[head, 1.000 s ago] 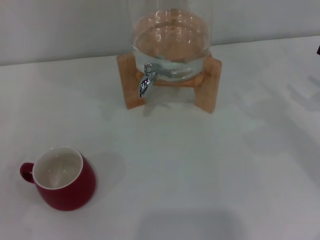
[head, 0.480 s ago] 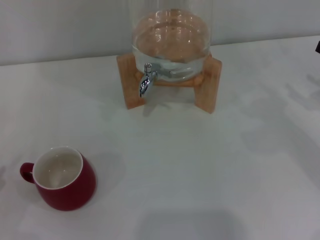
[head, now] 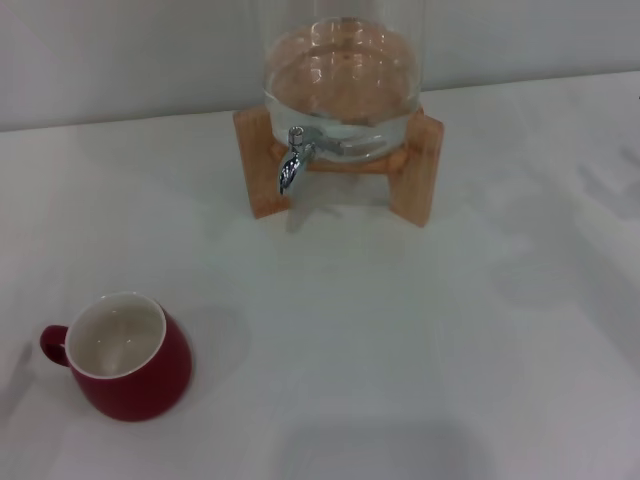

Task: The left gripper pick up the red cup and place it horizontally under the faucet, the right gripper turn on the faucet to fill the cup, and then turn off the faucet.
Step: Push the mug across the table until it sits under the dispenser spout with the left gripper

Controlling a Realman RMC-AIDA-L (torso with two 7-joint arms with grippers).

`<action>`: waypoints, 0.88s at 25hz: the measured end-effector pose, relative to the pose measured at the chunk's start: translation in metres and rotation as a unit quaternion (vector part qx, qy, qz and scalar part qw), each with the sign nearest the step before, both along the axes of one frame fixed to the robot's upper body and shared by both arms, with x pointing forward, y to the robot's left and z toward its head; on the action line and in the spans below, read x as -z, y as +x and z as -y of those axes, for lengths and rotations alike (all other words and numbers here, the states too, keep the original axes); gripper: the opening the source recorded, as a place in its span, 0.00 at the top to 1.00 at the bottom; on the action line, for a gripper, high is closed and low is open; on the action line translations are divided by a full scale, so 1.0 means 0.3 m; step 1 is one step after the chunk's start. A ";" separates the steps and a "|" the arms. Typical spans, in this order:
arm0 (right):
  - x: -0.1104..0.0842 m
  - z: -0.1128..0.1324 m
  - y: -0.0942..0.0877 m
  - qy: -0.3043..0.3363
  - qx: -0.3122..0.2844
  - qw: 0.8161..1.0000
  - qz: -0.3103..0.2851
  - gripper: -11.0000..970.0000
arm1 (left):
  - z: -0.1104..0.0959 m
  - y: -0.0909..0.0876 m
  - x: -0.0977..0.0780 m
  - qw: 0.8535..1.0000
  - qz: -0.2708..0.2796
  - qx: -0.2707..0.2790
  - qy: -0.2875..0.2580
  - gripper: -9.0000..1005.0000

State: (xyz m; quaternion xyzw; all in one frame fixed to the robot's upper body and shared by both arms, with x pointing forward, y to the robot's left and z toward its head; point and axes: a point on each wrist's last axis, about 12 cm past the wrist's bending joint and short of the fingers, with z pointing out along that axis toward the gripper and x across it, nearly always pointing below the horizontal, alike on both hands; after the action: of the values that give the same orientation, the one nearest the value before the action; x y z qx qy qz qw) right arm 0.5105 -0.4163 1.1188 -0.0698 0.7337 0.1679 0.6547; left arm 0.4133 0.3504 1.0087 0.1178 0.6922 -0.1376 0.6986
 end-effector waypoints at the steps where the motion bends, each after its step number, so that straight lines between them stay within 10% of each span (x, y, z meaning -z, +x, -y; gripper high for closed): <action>1: -0.001 0.001 0.000 0.000 0.001 1.000 0.001 0.18 | 0.007 -0.006 0.006 1.000 -0.002 0.000 -0.002 0.13; 22: -0.008 0.007 0.004 0.000 0.005 1.000 0.005 0.18 | 0.071 -0.059 0.065 0.999 -0.024 0.003 0.023 0.13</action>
State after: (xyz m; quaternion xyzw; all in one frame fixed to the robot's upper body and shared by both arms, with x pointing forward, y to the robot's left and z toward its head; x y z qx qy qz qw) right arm 0.5118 -0.4186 1.1211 -0.0667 0.7310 0.1645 0.6588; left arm 0.3956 0.3290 0.9893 0.1325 0.7111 -0.1264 0.6788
